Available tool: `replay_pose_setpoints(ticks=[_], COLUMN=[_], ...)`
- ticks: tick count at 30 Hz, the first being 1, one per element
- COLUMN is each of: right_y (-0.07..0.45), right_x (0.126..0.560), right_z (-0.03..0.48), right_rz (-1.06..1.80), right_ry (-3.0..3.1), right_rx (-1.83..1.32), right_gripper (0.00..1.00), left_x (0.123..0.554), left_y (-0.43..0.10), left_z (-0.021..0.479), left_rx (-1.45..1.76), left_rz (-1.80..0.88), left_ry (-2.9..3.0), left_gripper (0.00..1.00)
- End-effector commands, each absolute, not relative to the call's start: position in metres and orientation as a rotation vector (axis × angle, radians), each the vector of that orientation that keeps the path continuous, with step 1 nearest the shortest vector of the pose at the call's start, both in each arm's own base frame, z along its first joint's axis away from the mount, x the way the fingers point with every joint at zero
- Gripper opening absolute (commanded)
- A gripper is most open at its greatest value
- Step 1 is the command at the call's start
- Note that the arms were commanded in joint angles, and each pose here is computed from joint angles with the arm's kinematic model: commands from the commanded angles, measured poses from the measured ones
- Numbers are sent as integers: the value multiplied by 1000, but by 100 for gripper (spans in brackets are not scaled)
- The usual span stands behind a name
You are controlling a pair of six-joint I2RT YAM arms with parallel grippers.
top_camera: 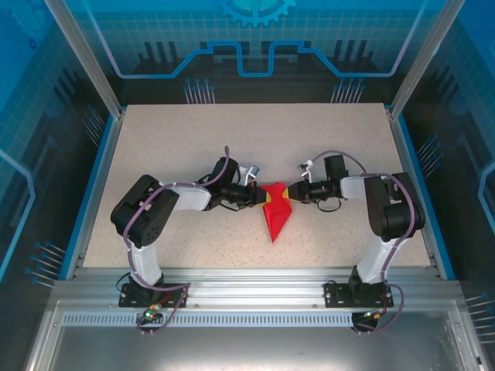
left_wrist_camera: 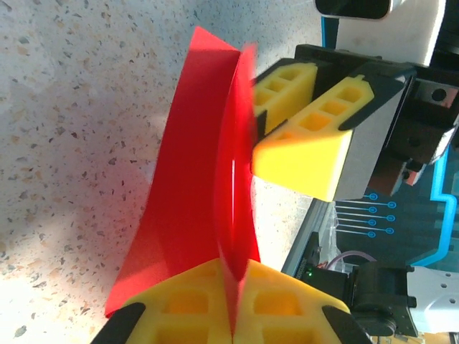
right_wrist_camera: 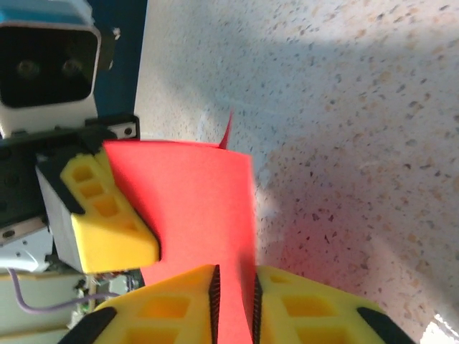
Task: Fold a paper plane with a square sheet of paper (fold left side to right side)
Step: Fold the wing for the fifth time at the center of the table.
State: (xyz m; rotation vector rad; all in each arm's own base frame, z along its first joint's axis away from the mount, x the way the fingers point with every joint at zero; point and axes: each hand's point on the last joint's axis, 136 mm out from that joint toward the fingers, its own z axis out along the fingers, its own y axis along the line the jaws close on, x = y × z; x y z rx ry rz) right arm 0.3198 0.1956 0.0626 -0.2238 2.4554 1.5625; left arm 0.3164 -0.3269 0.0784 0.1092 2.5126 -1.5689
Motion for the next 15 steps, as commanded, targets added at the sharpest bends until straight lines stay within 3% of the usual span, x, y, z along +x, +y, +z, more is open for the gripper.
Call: replay_pose_setpoints(ticks=[1,4,7,15], right_y=[196,194,190,183], right_x=[316,315,313,309], right_z=[73,74,76,86], right_rz=[1553,1524,1485,1394], right_ry=[2438,2458,2475,2510], right_rx=[-236,-213,-188,-112], right_gripper=[7,0,0,0], left_x=[318,322,326,316], left_y=[-326,-320,-306,-262], left_z=[80,77,76,113], left_rx=[148,137,117,92], left_rz=[-1565,-1518,-1435,-1205], left_ry=[2498,2522,2554,2561], left_gripper=[6,29,43,51])
